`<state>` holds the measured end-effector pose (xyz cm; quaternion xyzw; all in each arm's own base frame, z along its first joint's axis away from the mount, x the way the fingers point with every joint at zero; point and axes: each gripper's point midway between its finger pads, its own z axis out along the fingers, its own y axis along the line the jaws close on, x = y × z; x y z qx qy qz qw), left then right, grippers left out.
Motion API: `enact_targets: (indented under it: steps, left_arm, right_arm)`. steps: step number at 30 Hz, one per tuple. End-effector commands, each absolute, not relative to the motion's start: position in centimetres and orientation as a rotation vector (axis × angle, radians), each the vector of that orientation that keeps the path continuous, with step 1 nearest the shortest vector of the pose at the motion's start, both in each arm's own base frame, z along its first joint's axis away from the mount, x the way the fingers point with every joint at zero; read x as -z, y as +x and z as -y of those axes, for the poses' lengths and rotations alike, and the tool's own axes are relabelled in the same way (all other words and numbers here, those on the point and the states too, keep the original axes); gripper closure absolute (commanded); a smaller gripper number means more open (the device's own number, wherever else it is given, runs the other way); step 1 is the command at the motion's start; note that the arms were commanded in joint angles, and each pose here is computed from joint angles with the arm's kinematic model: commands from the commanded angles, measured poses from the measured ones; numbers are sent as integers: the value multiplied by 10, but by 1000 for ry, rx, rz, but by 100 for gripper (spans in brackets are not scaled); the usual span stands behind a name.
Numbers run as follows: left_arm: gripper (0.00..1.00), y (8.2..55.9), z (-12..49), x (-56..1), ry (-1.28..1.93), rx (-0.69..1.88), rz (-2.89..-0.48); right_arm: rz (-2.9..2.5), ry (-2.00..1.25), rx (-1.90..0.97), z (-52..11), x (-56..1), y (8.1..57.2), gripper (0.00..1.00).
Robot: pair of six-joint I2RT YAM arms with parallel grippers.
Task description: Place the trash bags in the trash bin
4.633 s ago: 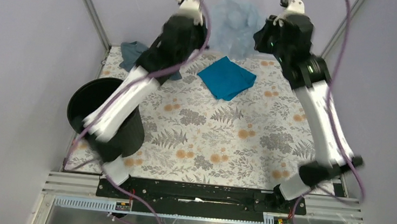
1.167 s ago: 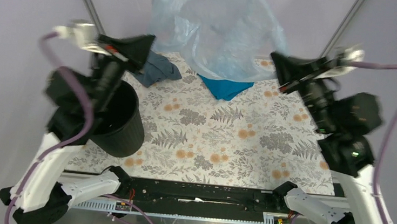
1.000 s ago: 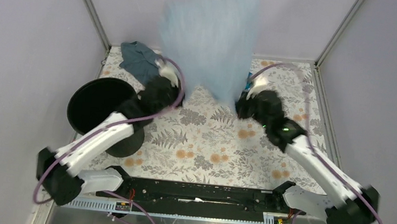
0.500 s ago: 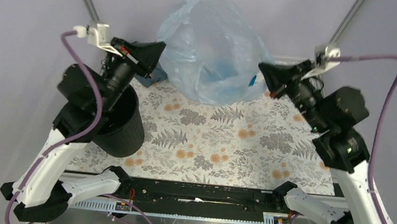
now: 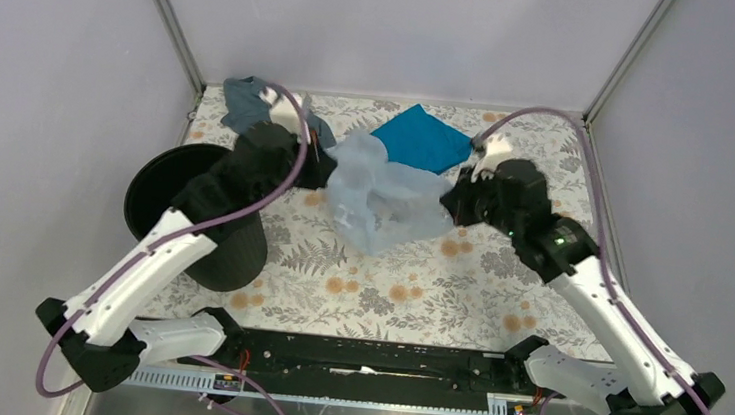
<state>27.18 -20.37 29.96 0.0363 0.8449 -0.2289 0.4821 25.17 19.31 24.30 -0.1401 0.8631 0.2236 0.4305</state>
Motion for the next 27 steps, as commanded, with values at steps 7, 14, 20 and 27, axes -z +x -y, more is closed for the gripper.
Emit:
enact_targets:
  steps: [7, 14, 20, 27]
  left_arm:
    - [100, 235, 298, -420, 225, 944, -1781]
    - [100, 242, 322, -437, 301, 946, -1745]
    - [100, 255, 320, -434, 283, 858, -1770]
    - [100, 257, 325, -433, 292, 855, -1799]
  right_arm:
    - [-1792, -448, -826, -225, -360, 242, 100]
    - [-1685, -543, -1004, -252, -387, 231, 89]
    - [-1655, -593, -1088, -261, -387, 221, 44]
    - [-1666, -569, -1001, -259, -378, 238, 24]
